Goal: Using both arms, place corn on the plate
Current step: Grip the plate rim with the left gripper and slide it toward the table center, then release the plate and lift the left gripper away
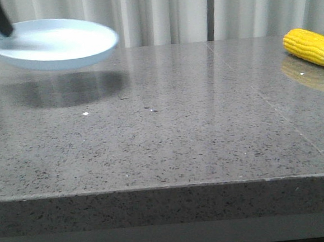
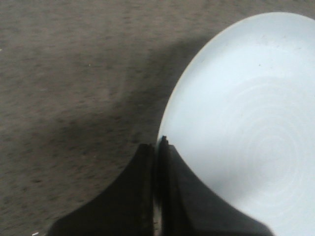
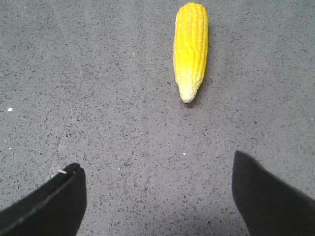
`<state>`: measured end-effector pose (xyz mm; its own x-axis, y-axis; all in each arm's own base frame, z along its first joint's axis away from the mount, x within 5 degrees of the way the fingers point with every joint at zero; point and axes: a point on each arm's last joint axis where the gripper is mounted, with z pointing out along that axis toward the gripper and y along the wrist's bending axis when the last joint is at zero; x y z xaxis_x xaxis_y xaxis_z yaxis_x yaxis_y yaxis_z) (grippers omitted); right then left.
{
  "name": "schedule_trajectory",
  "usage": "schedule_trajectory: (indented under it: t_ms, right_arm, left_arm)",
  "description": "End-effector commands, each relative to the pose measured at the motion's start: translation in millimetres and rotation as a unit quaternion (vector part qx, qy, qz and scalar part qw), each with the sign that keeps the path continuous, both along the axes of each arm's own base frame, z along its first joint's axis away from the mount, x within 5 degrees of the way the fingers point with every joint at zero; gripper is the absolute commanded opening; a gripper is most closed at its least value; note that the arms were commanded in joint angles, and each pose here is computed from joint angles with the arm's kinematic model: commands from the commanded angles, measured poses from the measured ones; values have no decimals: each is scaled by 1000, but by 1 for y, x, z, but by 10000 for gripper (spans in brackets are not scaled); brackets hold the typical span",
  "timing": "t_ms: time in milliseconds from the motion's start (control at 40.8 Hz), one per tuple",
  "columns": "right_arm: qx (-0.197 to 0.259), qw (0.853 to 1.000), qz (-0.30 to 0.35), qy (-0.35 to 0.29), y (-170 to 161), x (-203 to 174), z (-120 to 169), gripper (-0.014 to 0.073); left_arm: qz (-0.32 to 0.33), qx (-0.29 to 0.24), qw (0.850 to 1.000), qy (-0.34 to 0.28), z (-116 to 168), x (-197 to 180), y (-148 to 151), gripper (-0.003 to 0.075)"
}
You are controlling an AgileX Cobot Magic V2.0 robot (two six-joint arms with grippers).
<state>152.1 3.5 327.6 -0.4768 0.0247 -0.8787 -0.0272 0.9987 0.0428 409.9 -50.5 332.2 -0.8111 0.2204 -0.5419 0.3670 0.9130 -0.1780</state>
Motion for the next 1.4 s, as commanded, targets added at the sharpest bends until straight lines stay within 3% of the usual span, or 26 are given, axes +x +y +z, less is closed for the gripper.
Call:
schedule_trajectory:
  t_ms: [0, 318, 588, 661, 710, 857, 906, 980, 1102, 1372]
  right_arm:
    - [-1, 999, -5, -53, -1, 3, 18, 627]
    - [-1, 999, -5, -53, -1, 3, 18, 627]
    - [-1, 999, -5, -53, -1, 3, 18, 627]
    - [-1, 999, -5, -53, -1, 3, 18, 627]
    - [-1, 999, -5, -53, -1, 3, 18, 627]
    - [-1, 999, -5, -53, -1, 3, 18, 627]
    - [-1, 999, -5, -53, -1, 3, 18, 627]
    - [-1, 999, -5, -53, -1, 3, 18, 627]
    - [-1, 999, -5, -53, -1, 3, 18, 627]
    - [-1, 999, -5, -53, -1, 3, 18, 627]
  left_arm:
    - [-44, -25, 997, -52, 35, -17, -38, -20]
    - [-124, -24, 992, -18, 0, -17, -110, -20]
    - [-128, -17, 991, 19, -29, -6, -118, -16]
    - [-129, -16, 991, 23, -31, -6, -118, 33]
    - [-129, -16, 991, 23, -31, -6, -118, 105]
    - [-129, -16, 991, 26, -31, -6, -116, 396]
    - [-130, -15, 991, 28, -31, -7, -116, 477]
    - [-131, -12, 991, 24, -25, -9, -114, 531]
    - [-130, -1, 991, 7, -9, -18, -111, 518]
    - [-105, 92, 987, -74, 54, -65, -111, 482]
